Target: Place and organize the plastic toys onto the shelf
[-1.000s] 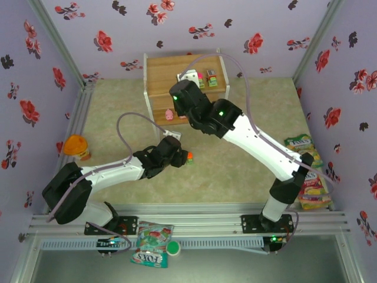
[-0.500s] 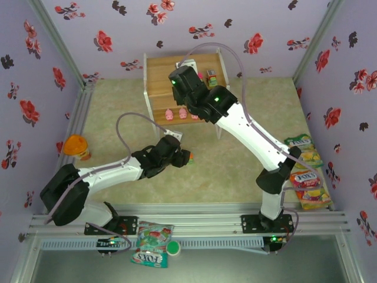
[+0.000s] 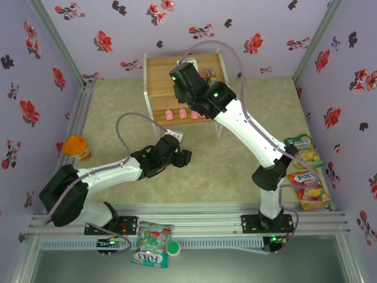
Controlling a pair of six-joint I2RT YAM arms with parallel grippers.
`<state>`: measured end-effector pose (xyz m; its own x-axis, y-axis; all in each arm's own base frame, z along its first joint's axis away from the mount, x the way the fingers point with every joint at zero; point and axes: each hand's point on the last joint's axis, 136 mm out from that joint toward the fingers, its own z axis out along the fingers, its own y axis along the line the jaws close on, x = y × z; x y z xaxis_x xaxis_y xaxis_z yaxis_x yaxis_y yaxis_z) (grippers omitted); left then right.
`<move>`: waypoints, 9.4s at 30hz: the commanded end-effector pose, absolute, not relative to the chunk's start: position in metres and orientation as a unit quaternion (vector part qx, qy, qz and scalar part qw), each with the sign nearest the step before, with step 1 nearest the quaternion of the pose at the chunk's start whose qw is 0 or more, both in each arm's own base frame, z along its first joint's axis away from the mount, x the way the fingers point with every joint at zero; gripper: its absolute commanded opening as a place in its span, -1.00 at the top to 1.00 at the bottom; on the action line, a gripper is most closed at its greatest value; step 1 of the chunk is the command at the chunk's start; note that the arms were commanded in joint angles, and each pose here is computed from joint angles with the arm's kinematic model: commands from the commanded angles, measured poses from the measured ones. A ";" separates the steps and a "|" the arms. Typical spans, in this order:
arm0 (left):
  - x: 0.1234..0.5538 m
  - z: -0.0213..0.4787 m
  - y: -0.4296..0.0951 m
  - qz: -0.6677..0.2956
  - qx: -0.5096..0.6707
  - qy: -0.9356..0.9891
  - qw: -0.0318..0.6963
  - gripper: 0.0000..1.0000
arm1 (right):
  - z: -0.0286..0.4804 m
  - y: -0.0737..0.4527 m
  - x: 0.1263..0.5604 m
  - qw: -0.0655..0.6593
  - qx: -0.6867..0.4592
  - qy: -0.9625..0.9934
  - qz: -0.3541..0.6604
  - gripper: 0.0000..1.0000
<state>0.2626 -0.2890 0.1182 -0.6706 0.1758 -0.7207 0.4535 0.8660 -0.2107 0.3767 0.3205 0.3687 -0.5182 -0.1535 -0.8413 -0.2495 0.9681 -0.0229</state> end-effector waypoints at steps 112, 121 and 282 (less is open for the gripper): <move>0.257 0.123 -0.257 -0.091 0.048 0.906 0.410 -0.26 | 0.262 0.197 0.253 0.471 -0.071 0.878 0.049 0.14; 0.259 0.109 -0.249 -0.037 0.009 0.920 0.391 -0.19 | 0.216 0.184 0.241 0.445 -0.056 0.893 0.046 0.15; 0.253 0.284 -0.272 -0.020 0.027 0.889 0.457 0.45 | 0.121 0.175 0.257 0.384 -0.076 0.907 0.155 0.14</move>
<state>0.2530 -0.2869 0.2625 -0.6087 -0.0169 -0.7932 0.0637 0.9955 -0.0701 0.2574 0.1638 0.1156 -0.7249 -0.0051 -0.6888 -0.1971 0.9597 0.2003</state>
